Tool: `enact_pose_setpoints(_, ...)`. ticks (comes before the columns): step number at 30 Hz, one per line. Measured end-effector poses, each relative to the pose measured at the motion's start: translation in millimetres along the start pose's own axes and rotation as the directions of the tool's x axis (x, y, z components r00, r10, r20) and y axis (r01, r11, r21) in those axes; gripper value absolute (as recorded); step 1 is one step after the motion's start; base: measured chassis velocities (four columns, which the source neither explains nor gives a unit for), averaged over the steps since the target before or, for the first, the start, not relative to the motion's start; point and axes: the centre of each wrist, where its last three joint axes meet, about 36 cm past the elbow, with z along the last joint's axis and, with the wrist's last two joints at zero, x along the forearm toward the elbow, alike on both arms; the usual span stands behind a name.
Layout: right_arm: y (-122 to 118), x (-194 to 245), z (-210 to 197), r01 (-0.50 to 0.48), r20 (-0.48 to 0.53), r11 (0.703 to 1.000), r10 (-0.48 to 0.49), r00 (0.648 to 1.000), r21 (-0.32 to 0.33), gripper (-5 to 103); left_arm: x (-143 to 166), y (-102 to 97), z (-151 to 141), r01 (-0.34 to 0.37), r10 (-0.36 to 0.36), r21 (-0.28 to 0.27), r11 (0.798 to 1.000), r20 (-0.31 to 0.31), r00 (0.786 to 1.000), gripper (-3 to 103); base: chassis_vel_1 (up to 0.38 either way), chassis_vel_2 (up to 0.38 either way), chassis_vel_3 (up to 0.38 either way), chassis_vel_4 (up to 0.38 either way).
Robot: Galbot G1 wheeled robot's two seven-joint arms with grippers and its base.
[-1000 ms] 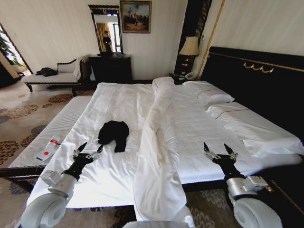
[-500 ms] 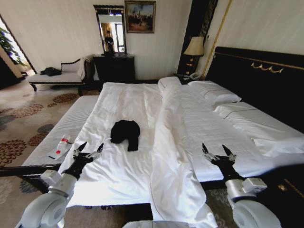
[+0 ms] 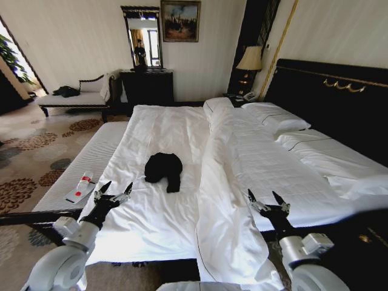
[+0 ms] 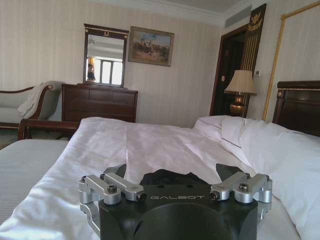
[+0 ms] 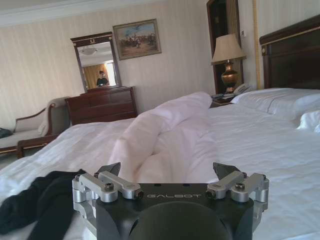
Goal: Fold the clothes on the bed.
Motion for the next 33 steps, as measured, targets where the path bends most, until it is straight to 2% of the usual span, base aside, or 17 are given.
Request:
enact_pose_setpoints(3, 6, 3, 2, 0.032, -0.043, 0.999, -0.034, 0.999, -0.041, 100, 1, 0.3, 1, 0.003, -0.003, 0.001, 1.000, -0.003, 1.000, 100, 0.000, 0.000, 0.000, 0.000)
enact_pose_setpoints(13, 7, -1, 17, 0.064, -0.102, 0.997, -0.068, 0.992, -0.039, 100, 2, 2.1, 0, 0.012, -0.012, 0.002, 1.000, 0.001, 1.000, 100, 0.000, 0.000, 0.000, 0.000)
enact_pose_setpoints(20, -3, -10, 36, 0.048, -0.142, 0.999, -0.045, 0.989, 0.018, 100, 0, 1.7, -3, 0.009, -0.009, 0.002, 1.000, 0.011, 1.000, 100, 0.000, 0.000, 0.000, 0.000)
enact_pose_setpoints(32, 1, -10, 49, 0.083, -0.196, 0.996, -0.074, 0.978, 0.038, 100, -2, 0.0, -6, 0.004, -0.004, -0.003, 1.000, 0.016, 1.000, 100, 0.000, 0.000, 0.000, 0.000)
enact_pose_setpoints(33, 1, -10, 50, 0.086, -0.200, 0.996, -0.076, 0.977, 0.040, 103, -3, -0.2, -6, 0.004, -0.004, -0.003, 1.000, 0.016, 1.000, 100, 0.000, 0.000, 0.000, 0.000)
